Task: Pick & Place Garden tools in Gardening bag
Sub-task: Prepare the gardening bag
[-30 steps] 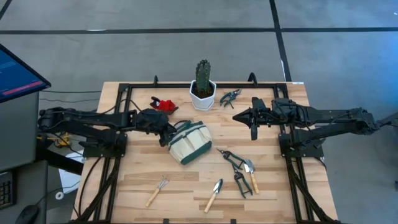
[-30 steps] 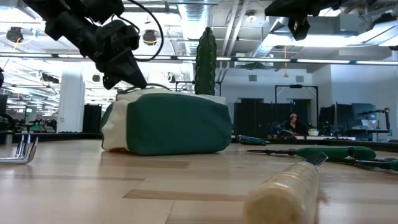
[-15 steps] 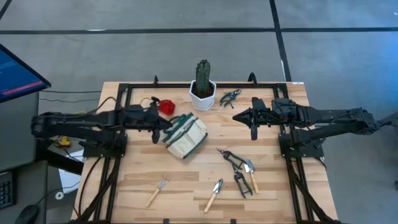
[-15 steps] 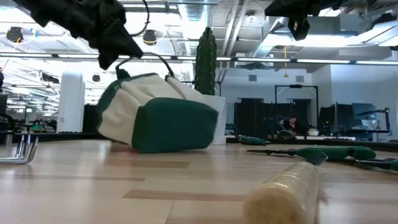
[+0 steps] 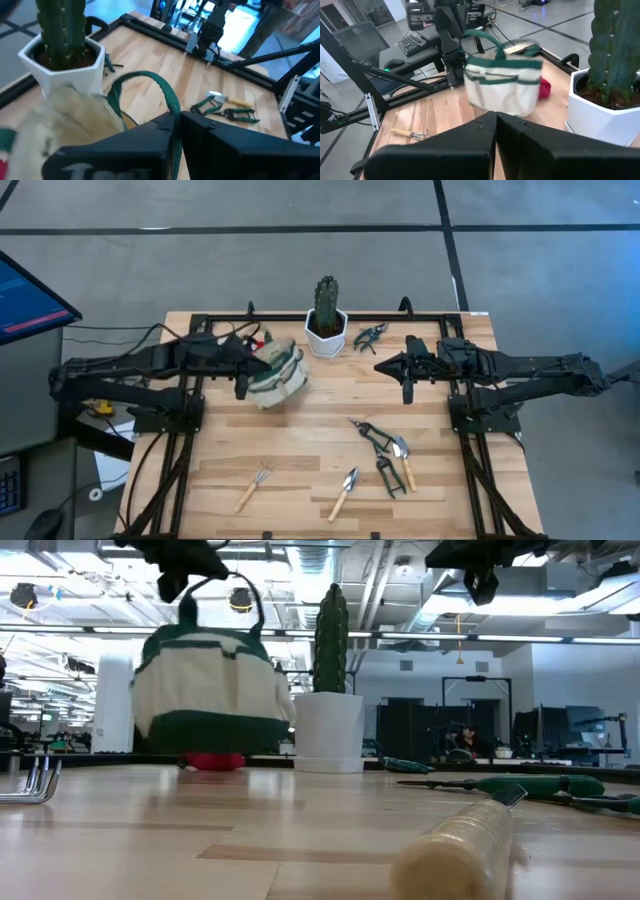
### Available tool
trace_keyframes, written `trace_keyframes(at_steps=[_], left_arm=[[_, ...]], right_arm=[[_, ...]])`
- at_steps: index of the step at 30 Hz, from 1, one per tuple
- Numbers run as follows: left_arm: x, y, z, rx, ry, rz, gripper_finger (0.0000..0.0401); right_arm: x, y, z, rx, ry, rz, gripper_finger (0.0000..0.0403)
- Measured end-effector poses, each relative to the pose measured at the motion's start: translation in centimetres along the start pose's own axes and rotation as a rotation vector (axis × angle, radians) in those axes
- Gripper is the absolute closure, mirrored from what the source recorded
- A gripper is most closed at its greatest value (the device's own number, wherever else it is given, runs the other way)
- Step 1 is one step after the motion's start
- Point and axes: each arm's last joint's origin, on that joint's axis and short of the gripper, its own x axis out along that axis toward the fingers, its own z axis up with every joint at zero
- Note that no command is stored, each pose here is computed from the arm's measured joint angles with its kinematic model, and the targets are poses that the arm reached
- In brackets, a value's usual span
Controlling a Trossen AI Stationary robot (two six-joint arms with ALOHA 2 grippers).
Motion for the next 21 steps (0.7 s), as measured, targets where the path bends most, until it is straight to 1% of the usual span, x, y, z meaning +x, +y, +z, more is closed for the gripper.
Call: trace_keyframes(at_steps=[2, 6, 11, 13, 16, 21], left_arm=[[0.8, -0.1, 0.0, 0.007, 0.028, 0.010, 0.0398], [3.1, -0.1, -0.9, 0.012, 0.123, 0.036, 0.0398], [6.0, -1.0, -2.4, 0.017, 0.251, 0.001, 0.0398], [6.7, -1.7, -2.7, 0.007, 0.258, -0.042, 0.0398], [6.9, -2.7, -2.7, -0.011, 0.238, -0.099, 0.0398], [6.7, -3.7, -2.7, -0.008, 0.210, -0.149, 0.0398]], right_arm=[[0.0, 0.0, 0.0, 0.000, 0.000, 0.000, 0.0403], [0.0, 0.0, 0.0, 0.000, 0.000, 0.000, 0.0403], [0.0, 0.0, 0.0, 0.000, 0.002, 0.000, 0.0403], [0.0, 0.0, 0.0, -0.001, 0.003, -0.001, 0.0403], [0.0, 0.0, -0.1, -0.001, 0.005, -0.002, 0.0403], [0.0, 0.0, -0.1, -0.001, 0.008, -0.002, 0.0403]])
